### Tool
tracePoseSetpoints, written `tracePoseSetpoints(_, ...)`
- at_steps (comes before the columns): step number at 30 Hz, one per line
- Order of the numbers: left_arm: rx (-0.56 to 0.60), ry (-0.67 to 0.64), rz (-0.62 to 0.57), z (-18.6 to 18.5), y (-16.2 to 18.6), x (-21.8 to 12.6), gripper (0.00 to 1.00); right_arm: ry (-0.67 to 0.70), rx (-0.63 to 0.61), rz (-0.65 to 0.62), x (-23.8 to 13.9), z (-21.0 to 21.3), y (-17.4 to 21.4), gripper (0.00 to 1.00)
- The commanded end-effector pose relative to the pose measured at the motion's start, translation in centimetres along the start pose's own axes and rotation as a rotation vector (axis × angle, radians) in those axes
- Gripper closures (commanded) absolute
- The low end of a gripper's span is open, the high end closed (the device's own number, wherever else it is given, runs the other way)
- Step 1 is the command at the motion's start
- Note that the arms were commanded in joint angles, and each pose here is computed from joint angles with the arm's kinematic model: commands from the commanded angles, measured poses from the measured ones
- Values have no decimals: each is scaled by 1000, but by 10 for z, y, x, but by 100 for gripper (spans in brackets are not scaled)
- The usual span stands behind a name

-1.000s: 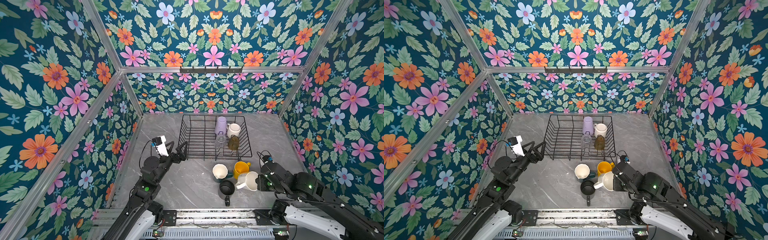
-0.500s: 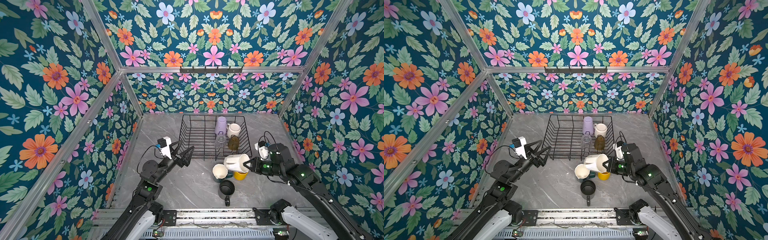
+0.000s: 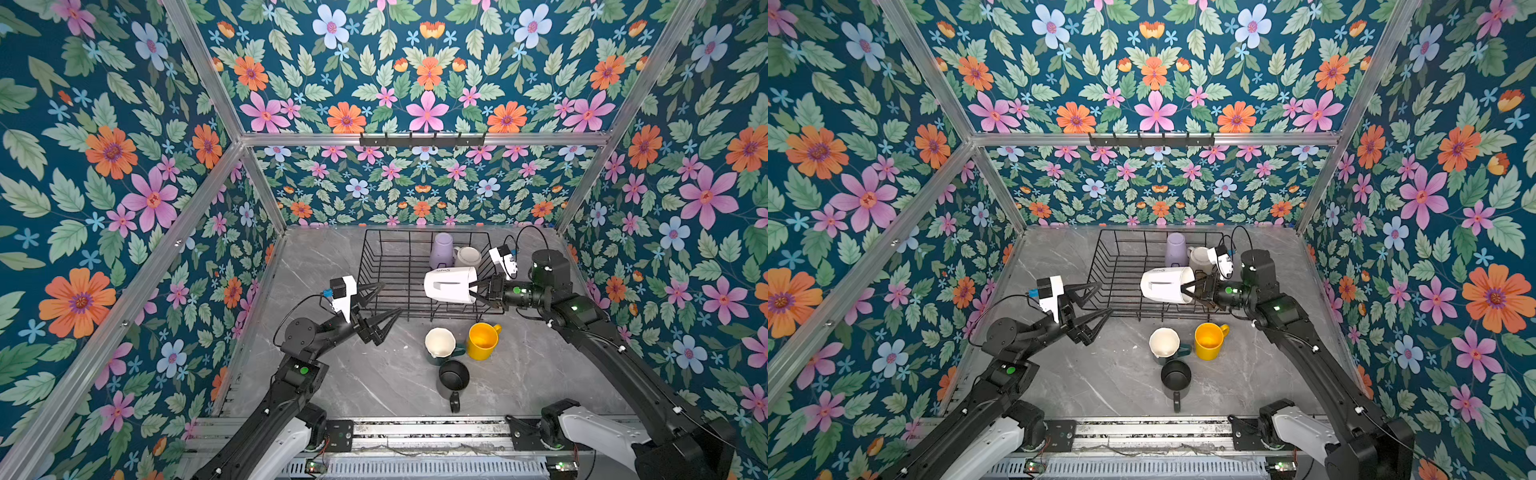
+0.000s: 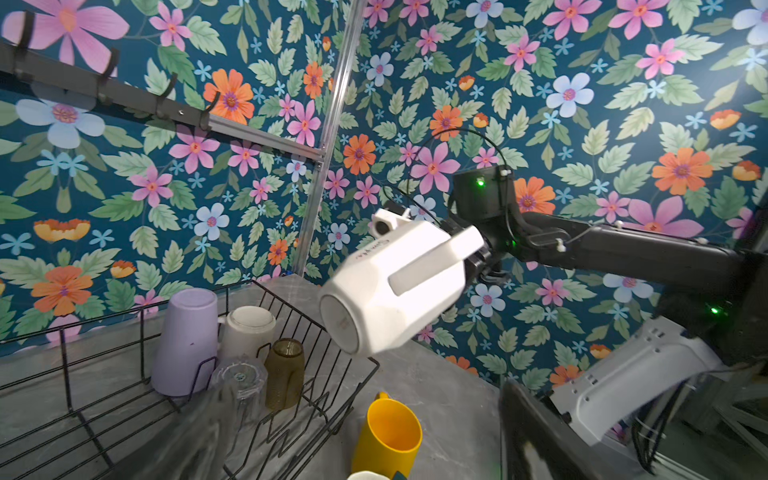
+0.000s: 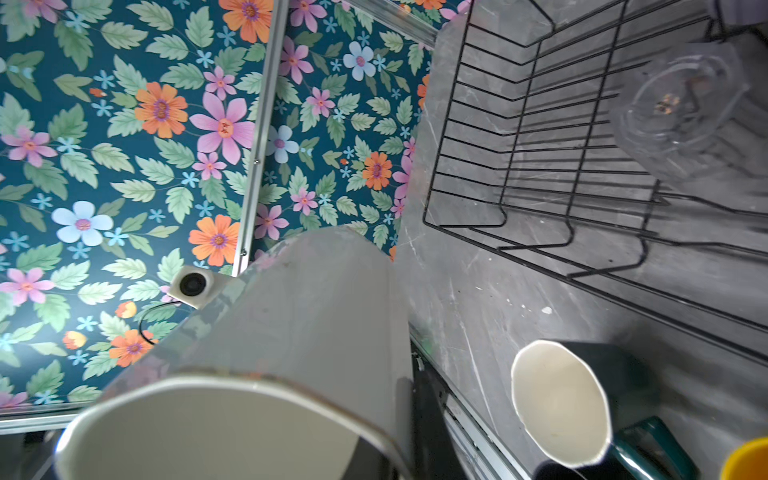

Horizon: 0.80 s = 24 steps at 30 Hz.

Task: Load the cups into the dish rack
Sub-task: 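Lift the white mug and swing it toward the left gripper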

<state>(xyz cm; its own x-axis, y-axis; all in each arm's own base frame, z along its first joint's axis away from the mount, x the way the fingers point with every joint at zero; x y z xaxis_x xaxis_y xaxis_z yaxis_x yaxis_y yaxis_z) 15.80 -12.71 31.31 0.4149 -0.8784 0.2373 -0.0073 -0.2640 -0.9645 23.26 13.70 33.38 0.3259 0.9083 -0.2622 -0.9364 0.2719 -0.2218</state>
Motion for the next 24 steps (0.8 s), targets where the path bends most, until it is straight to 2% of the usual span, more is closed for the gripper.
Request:
tracePoseSetpoints(1,44,91,-4,-6,-5,3,1,-161,-85,47,3,25,-10,100)
tracePoseSetpoints(8,46,97,17,-2,-4,8,1,-225,-96,115,9,31,-13,100)
tracePoseSetpoints(24,66,144,42,-1,-7,15,0,-249,-115,238,37,35,11,100)
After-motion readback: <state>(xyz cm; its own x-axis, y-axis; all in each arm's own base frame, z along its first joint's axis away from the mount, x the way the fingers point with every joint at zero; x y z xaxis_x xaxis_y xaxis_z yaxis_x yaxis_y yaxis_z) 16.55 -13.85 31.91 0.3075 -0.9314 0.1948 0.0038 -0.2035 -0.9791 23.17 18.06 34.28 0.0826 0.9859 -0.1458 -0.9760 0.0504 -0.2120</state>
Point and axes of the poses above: each gripper's point midway between its finger pads, its own x axis out along the fingers, its own z axis along the line the jaws close on, y = z × x, the point moved 10 cm from there along -x, back along the fingers, and after that the axes turned 8 degrees about x, right-handed, at the moved point
